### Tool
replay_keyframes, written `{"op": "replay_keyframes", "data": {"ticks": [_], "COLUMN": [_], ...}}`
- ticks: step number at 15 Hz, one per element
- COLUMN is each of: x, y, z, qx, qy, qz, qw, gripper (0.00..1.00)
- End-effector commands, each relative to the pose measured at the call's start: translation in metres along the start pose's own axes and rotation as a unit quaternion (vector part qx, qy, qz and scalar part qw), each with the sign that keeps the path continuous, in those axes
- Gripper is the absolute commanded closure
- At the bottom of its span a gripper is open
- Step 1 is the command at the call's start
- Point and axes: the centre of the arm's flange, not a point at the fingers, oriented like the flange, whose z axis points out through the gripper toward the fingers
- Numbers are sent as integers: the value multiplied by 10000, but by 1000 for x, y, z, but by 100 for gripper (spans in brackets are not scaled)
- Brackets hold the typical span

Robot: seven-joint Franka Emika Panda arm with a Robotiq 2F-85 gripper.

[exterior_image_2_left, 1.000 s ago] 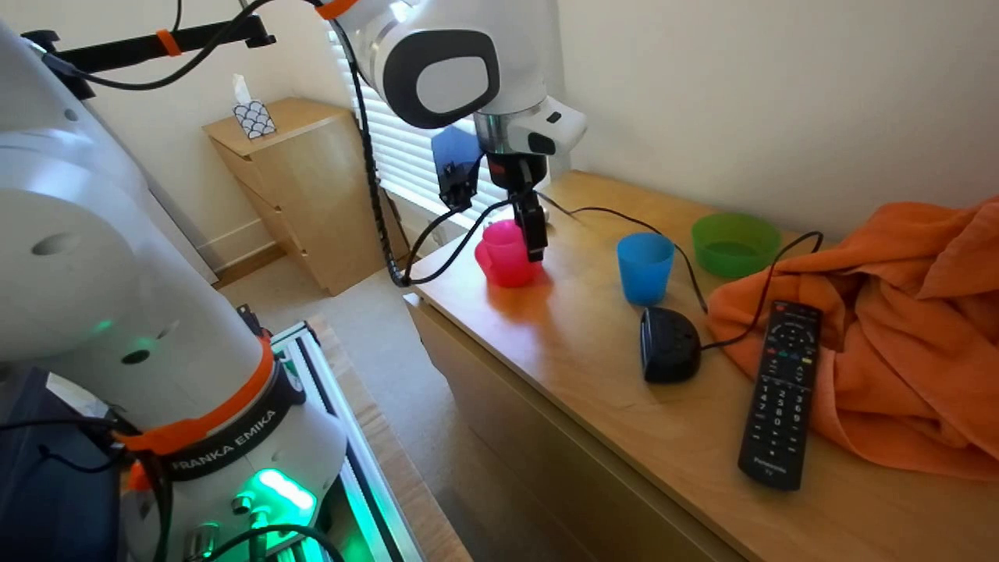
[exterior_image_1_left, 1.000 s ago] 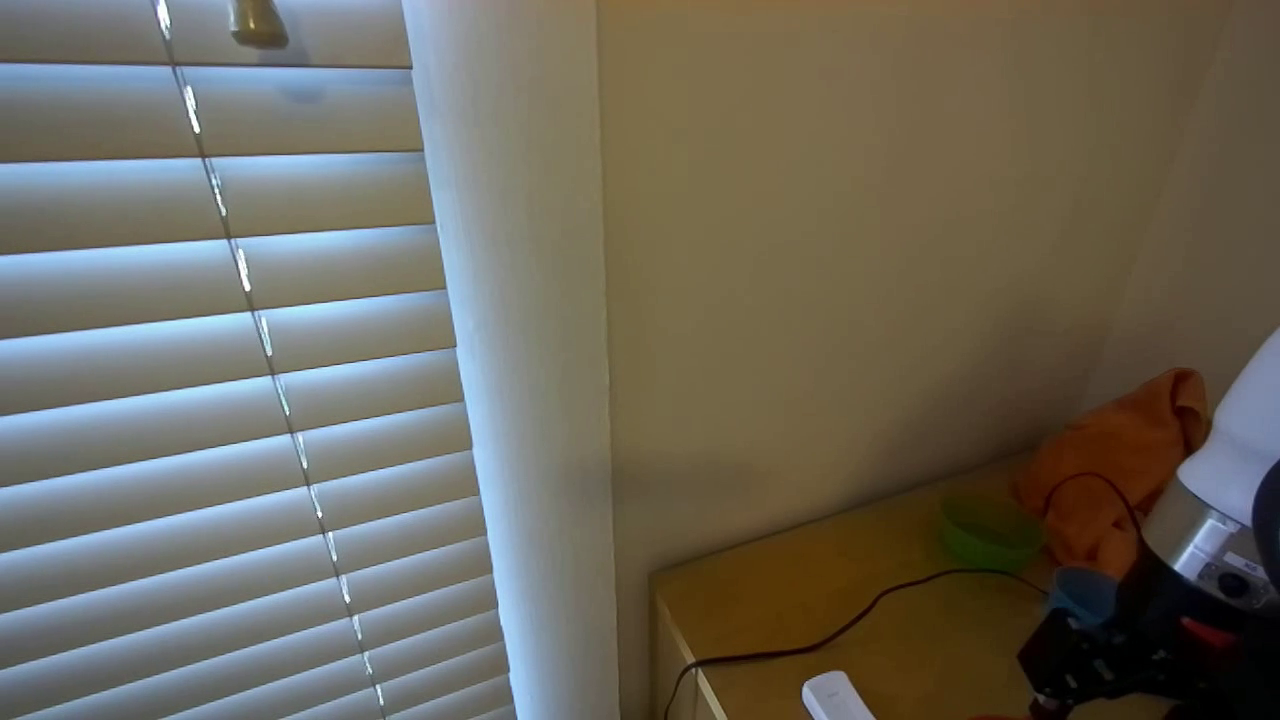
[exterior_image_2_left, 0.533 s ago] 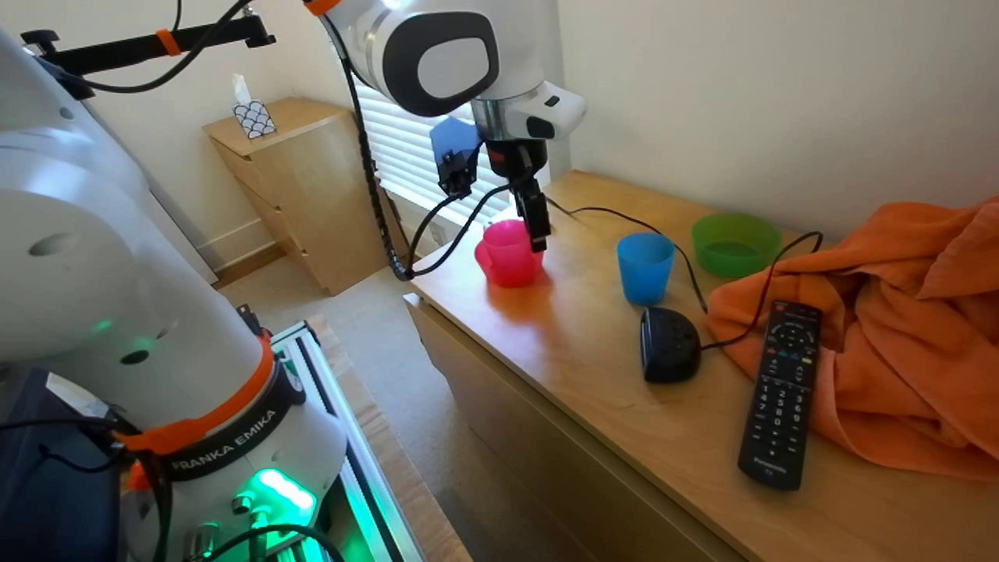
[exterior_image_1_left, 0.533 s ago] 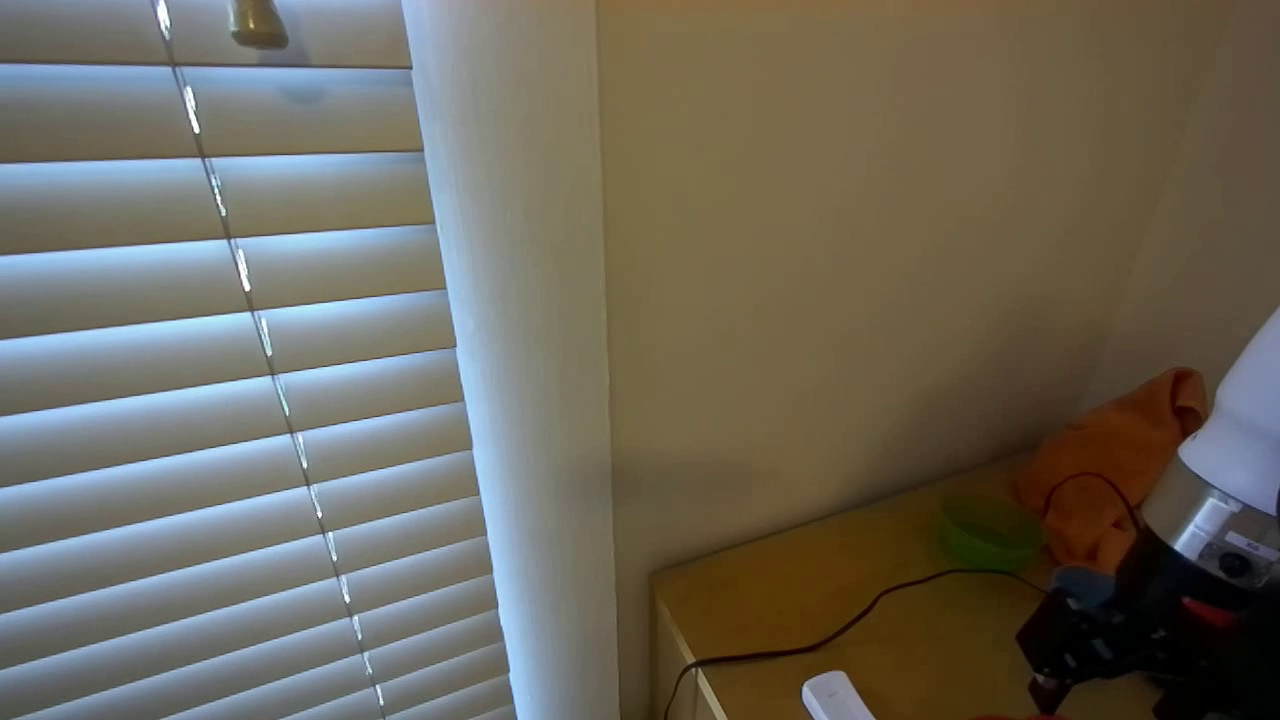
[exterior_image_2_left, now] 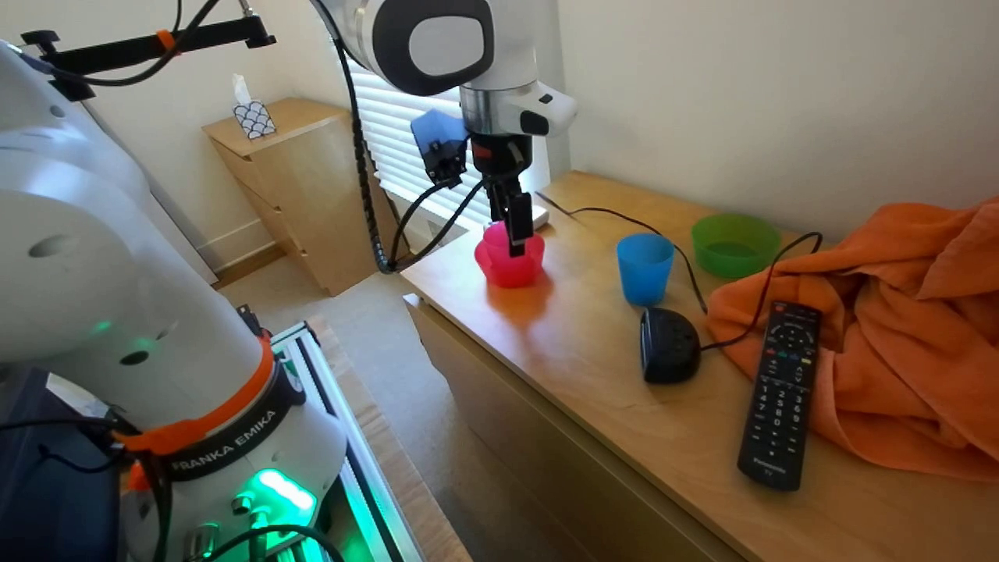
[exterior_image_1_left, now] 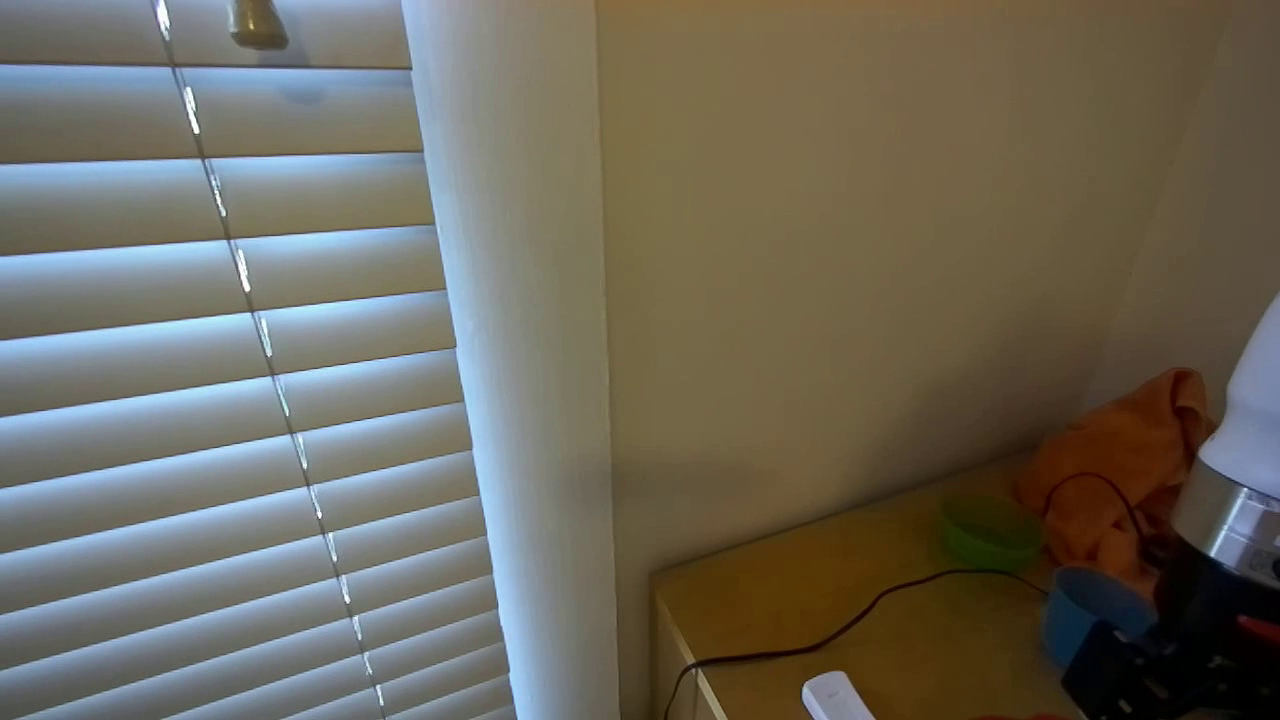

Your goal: Remove the pink cup from the bowl

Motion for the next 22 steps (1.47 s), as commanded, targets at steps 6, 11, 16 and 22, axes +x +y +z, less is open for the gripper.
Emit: {"op": "replay_keyframes", "data": {"ticks": [6, 11, 16, 22], "x": [-22, -24, -28, -29], "y": [0, -12, -13, -15], "z": [35, 53, 35, -9], "qx": [-232, -208, -277, -432], "qy": [408, 462, 556, 959], "qz": [166, 174, 153, -130], "qw": [9988, 9986, 9980, 9944], "gripper": [25, 62, 99, 99]}}
